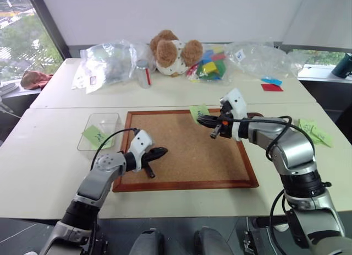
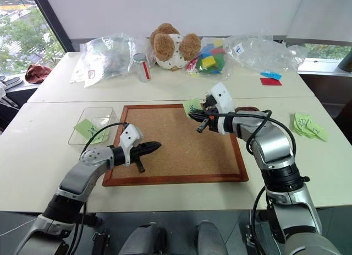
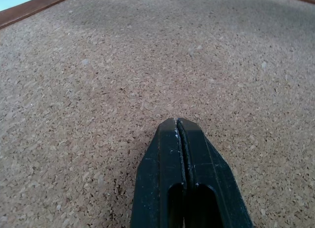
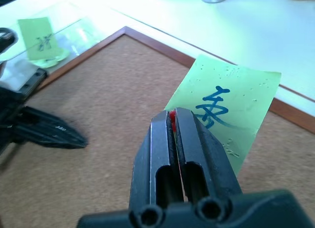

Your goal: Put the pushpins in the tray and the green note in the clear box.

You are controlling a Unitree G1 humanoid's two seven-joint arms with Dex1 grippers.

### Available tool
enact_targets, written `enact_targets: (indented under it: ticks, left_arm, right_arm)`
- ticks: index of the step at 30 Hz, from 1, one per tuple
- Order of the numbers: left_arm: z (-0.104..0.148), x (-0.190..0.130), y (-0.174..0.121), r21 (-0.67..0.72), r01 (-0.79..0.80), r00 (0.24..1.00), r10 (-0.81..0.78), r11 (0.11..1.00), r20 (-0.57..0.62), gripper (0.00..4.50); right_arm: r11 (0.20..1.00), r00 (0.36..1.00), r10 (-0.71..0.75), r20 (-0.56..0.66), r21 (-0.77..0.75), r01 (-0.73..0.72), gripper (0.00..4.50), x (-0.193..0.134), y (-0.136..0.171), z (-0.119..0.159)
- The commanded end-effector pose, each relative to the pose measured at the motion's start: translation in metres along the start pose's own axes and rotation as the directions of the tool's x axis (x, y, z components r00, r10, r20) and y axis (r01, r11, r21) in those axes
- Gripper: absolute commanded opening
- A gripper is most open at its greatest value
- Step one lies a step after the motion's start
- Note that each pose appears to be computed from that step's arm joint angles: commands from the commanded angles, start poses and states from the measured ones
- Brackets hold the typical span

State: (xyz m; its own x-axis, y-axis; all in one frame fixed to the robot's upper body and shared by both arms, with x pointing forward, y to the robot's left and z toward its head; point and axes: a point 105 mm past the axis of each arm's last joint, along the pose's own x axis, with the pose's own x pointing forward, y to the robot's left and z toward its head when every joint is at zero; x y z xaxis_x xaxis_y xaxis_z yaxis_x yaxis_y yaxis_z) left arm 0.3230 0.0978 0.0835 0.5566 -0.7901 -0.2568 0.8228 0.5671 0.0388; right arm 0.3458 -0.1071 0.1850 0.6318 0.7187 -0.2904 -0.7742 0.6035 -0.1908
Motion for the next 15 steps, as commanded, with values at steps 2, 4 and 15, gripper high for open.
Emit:
enact_targets:
  ticks: [2, 4, 15]
  left_arm:
    - [0.026, -0.006, 0.014, -0.223, 0.025, 0.995, -0.002, 0.975, 0.102, 0.82]
    - [0.05, -0.011, 0.015, -0.291, 0.096, 0.983, -0.046, 0.952, 0.175, 1.74]
    - [0.126, -0.007, 0.014, -0.574, 0.356, 0.887, -0.072, 0.738, 0.457, 4.42]
  right_arm:
    - [0.996, 0.999, 0.025, 0.031, -0.085, -0.023, 0.0, -0.012, 0.008, 0.018]
    - [0.993, 0.999, 0.036, 0.023, -0.115, -0.034, 0.0, -0.014, 0.01, 0.019]
    - [0.975, 0.99, 0.132, 0.041, -0.186, -0.122, 0.0, -0.013, 0.035, 0.029]
